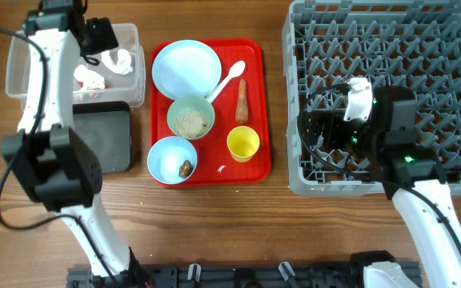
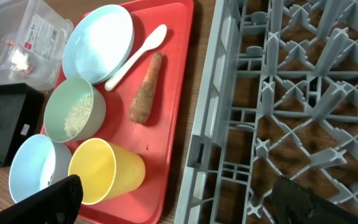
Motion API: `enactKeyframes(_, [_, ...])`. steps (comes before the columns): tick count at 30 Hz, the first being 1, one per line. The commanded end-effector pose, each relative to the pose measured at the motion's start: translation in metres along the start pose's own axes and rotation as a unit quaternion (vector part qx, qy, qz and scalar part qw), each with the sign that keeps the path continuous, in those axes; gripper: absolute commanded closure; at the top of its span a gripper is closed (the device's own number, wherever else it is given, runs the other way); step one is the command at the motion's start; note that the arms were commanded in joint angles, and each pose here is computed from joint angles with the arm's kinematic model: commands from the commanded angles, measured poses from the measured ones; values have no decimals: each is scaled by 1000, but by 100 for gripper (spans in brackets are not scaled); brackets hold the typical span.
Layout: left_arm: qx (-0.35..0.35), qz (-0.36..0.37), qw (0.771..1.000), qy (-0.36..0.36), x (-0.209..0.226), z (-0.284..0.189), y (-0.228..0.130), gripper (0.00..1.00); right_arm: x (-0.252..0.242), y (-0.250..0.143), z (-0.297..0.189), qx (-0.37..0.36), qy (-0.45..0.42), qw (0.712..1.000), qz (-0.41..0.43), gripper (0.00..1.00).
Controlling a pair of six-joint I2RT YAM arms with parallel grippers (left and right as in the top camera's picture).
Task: Sort waste into correct bins and load items into the dishwasher rack
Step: 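Carry the wrapper and tissue left and drop into the clear bin, then grasp the rim of the mint bowl of rice with the left gripper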
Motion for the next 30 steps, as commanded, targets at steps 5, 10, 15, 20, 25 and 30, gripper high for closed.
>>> enactKeyframes(5, [30,51,986,-156,-51,-103,-33,0,5,6,-3,-4,13,1000,1,1])
enactKeyframes(10, [95,90,976,-173,-81,-112,-62,1,5,6,-3,-4,13,1000,1,1])
enactKeyframes(15, [108,119,968,-191,-125,-122,-78,4,5,6,-3,-4,13,1000,1,1])
enactKeyframes(20, [132,125,964,-192,-168,-119,-105,10,5,6,-3,-4,13,1000,1,1])
enactKeyframes(25, [123,133,965,-190,-205,-87,-132,13,5,5,-2,-3,13,1000,2,1])
enactKeyframes(30, [98,153,961,-208,-231,-52,-160,20,4,4,-2,0,12,1000,3,1])
Point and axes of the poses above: each gripper's point midway between its finger pads, its own z axis out along the fingers, its own x axis along the line the jaws close on, y = z × x, the point moved 7 cm from there along -z, back along the fingers, and after that the axes turned 9 degrees about z, right-handed, at the moved point
